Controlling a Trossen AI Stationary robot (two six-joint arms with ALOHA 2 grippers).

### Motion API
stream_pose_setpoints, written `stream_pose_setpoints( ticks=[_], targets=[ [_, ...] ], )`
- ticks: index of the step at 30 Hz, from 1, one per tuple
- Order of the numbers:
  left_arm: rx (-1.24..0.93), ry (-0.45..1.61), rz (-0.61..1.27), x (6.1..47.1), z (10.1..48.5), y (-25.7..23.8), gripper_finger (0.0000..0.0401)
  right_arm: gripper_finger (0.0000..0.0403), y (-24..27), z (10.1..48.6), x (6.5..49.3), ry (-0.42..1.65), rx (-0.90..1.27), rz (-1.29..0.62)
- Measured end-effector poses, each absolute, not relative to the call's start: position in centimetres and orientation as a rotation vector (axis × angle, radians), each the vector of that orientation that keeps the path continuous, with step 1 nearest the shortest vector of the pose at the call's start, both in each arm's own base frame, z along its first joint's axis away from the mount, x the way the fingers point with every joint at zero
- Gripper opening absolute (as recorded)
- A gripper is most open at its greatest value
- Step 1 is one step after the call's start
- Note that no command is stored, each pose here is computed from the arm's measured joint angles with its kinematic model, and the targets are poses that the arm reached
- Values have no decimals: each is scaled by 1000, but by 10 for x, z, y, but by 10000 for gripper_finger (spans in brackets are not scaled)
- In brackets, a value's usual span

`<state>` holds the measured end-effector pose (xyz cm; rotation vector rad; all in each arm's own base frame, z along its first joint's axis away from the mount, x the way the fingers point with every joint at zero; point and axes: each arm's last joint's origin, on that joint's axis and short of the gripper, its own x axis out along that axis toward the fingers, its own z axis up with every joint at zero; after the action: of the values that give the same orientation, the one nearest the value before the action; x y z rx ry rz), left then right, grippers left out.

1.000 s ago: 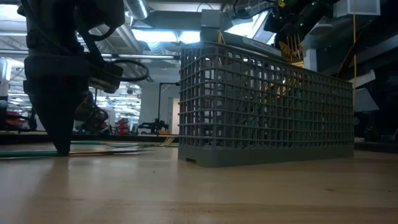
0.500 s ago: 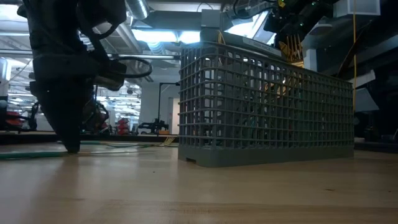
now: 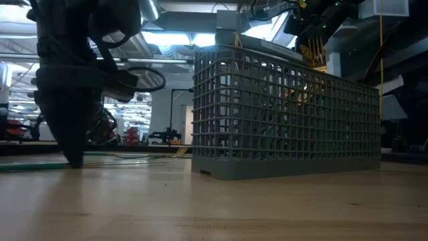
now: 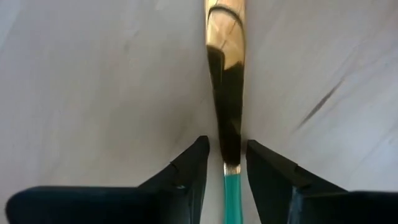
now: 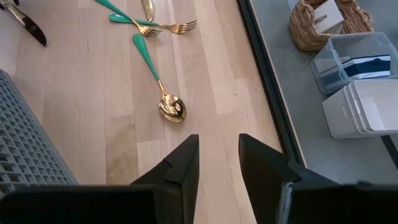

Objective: Sort silverware
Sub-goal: Put the gold knife into the gray silverware organizer

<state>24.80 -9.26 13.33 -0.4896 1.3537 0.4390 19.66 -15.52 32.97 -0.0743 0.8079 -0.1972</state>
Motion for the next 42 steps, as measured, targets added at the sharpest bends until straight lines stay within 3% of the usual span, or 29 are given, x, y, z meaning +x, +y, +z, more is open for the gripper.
stream_pose_setpoints(
  ticks=[8, 24, 42],
  targets=[
    [-556, 1463, 408, 244, 133, -87, 82, 115, -155, 330, 197, 808, -75, -197],
    [-604, 1460, 422, 247, 132, -78, 23, 115, -155, 330, 197, 806, -76, -198],
    [-624, 1347, 382, 250, 146, -78, 27, 115, -155, 330, 197, 805, -76, -198]
  ],
)
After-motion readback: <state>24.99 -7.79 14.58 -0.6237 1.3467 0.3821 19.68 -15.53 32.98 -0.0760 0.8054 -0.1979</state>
